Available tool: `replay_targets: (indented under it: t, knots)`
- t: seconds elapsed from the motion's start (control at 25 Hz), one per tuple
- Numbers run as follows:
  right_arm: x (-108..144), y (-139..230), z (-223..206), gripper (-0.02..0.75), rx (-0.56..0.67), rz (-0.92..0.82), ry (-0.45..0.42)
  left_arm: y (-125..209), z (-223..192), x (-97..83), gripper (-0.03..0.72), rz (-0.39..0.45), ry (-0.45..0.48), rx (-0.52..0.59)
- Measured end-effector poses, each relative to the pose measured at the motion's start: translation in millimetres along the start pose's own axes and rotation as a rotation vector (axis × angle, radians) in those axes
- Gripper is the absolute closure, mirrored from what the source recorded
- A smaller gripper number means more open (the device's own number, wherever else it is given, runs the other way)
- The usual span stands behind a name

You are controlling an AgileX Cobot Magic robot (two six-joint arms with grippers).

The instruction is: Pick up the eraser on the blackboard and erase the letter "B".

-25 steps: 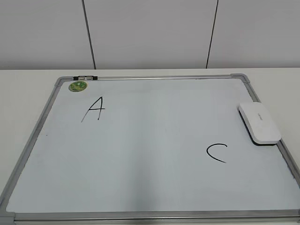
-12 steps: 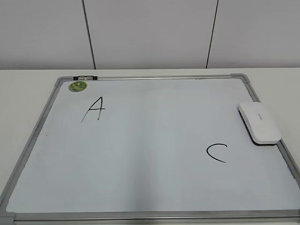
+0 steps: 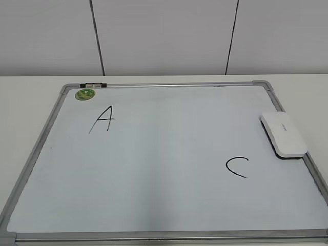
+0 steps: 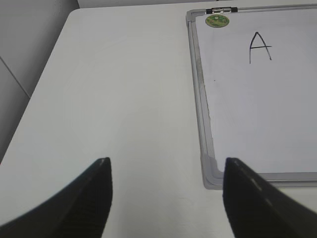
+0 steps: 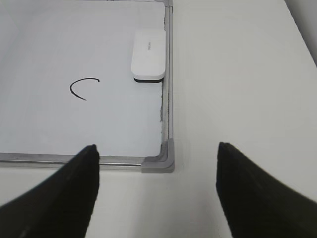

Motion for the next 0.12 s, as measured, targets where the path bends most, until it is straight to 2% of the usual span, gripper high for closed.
replay_targets:
  t: [0.12]
  knots:
    - [0.0,0.0,0.0,0.174,0.000,0.000,0.000,0.0,0.0,0.0,0.186,0.000,0.000,0.000]
Point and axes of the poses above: a point on each arm's last joint axis where the gripper is mounted, z pointing back along that axis away from the gripper, x along the wrist's bending axis when the last joint is at zero, y = z × x, the point moved 9 cm from there along -z, pointing out along that axis toward the gripper, and after that the axes turned 12 degrees about z, right-handed, at the moved point
